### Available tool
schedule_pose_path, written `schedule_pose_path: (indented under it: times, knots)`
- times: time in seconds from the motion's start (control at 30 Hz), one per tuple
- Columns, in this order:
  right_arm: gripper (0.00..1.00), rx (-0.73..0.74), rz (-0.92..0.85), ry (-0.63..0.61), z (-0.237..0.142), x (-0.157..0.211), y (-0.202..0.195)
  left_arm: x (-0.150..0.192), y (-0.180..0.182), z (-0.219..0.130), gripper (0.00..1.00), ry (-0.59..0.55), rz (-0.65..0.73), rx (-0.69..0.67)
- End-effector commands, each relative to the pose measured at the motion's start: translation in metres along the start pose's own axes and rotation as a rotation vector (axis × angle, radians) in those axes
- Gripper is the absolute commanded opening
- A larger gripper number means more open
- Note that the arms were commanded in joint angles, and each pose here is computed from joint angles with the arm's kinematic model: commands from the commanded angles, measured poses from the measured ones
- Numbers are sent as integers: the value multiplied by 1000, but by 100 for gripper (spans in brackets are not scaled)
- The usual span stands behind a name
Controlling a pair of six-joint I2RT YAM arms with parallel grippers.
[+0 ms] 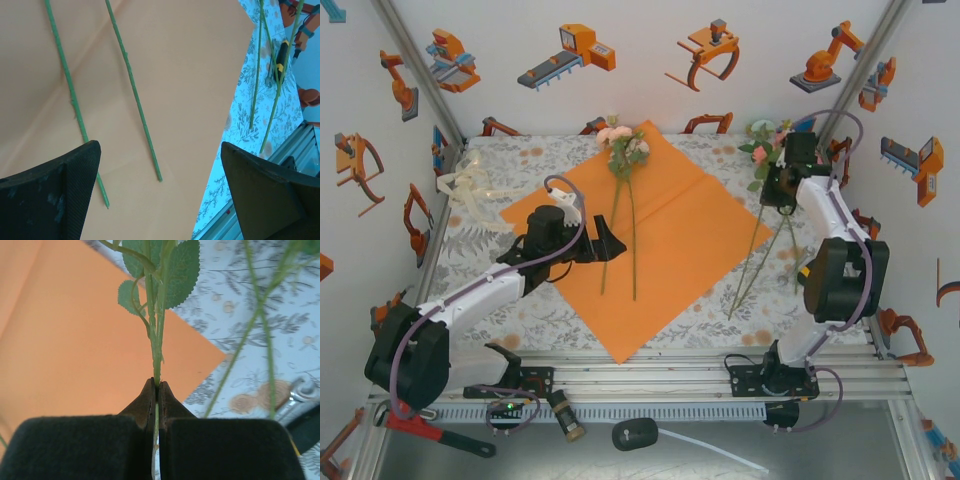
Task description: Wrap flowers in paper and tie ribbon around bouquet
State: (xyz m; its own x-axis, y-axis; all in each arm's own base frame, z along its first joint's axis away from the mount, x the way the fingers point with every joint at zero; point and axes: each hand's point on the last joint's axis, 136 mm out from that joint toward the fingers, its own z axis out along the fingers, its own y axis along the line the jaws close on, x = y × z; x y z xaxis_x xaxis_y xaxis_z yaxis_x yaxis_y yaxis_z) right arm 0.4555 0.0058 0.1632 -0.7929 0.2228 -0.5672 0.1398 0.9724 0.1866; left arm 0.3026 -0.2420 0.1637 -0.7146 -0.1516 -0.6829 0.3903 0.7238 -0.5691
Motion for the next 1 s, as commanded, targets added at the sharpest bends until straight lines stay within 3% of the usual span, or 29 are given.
schedule_pose_path:
  times: [0.0, 0.27, 0.57, 0.77, 0.97]
  knots:
    - [0, -101, -29, -82, -24, -26, 49, -15, -12, 0, 97, -36, 21, 23]
    - [0, -291, -88, -61, -21, -21, 155, -14, -11, -2, 97, -39, 28, 17]
    - [0, -416, -154, 38, 29, -2, 251, -17, -11, -11, 97, -57, 57, -5]
    - [0, -464, -158, 72, 77, -9, 287, -15, -8, -16, 97, -63, 53, -18]
    - [0, -480, -120, 30, 119, -32, 308, -19, -9, -21, 97, -82, 56, -33]
